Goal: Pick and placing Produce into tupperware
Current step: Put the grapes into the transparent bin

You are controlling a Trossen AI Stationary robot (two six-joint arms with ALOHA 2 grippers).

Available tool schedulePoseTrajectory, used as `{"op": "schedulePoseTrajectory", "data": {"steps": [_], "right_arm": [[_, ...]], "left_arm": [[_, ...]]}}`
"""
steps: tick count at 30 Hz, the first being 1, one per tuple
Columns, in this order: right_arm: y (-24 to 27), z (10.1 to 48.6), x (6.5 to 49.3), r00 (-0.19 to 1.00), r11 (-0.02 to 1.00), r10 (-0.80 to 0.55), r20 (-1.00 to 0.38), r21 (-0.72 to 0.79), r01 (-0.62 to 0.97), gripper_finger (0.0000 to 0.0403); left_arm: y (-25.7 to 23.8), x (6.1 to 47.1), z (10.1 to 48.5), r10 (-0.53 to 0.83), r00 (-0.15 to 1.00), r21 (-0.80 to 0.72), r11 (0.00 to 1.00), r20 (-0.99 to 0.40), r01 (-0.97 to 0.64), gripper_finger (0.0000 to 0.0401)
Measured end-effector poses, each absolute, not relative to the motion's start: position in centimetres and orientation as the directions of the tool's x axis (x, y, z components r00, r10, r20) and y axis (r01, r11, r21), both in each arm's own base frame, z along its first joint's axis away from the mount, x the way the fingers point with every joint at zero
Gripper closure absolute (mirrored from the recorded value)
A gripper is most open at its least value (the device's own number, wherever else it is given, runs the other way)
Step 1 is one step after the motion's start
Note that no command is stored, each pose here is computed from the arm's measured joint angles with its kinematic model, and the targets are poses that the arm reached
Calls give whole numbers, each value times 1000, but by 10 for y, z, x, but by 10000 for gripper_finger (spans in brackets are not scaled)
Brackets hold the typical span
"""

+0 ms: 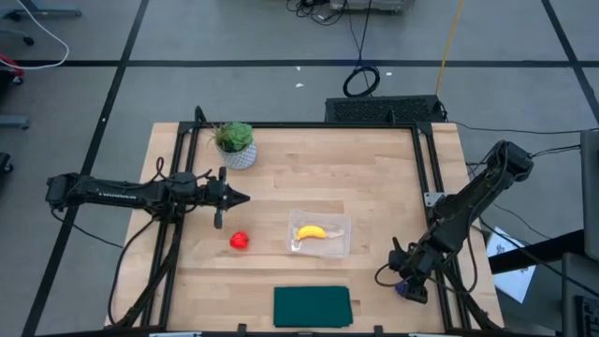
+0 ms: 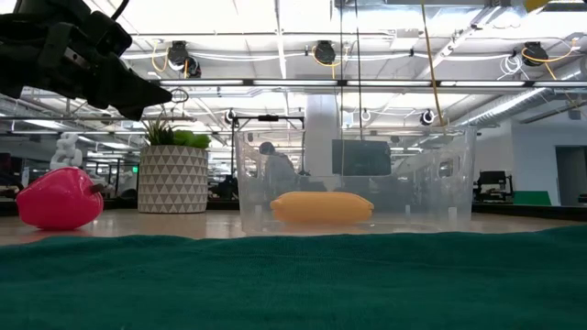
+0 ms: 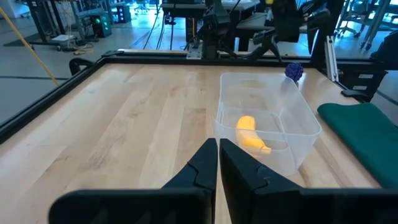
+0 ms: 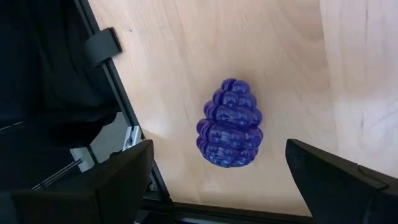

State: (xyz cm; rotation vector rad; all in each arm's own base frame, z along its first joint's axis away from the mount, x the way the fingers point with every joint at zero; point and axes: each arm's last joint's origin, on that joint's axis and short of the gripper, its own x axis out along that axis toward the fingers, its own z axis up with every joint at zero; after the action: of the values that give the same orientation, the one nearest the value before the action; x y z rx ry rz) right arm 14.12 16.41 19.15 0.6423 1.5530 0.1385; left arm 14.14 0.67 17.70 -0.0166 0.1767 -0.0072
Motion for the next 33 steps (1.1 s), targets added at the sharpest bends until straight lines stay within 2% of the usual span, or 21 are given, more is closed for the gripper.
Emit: {"op": "schedulePoseTrajectory", "data": {"steps": [15, 23, 26, 33], "right_arm": [[162, 190, 141, 26, 850, 457, -889, 446, 281, 46], [158, 171, 137, -25, 869, 404, -914, 375, 321, 46], [158, 171, 136, -35, 863, 417, -908, 384, 328, 45], [165, 174, 142, 25, 821, 483, -876, 462, 336, 45]], "left_arm": [[7, 141, 174, -9, 978, -18, 1000, -207, 5, 377], [7, 141, 174, -9, 979, -18, 1000, -206, 6, 377], [7, 141, 174, -9, 979, -16, 1000, -205, 6, 377], [7, 141, 174, -9, 979, -17, 1000, -205, 6, 377]]}}
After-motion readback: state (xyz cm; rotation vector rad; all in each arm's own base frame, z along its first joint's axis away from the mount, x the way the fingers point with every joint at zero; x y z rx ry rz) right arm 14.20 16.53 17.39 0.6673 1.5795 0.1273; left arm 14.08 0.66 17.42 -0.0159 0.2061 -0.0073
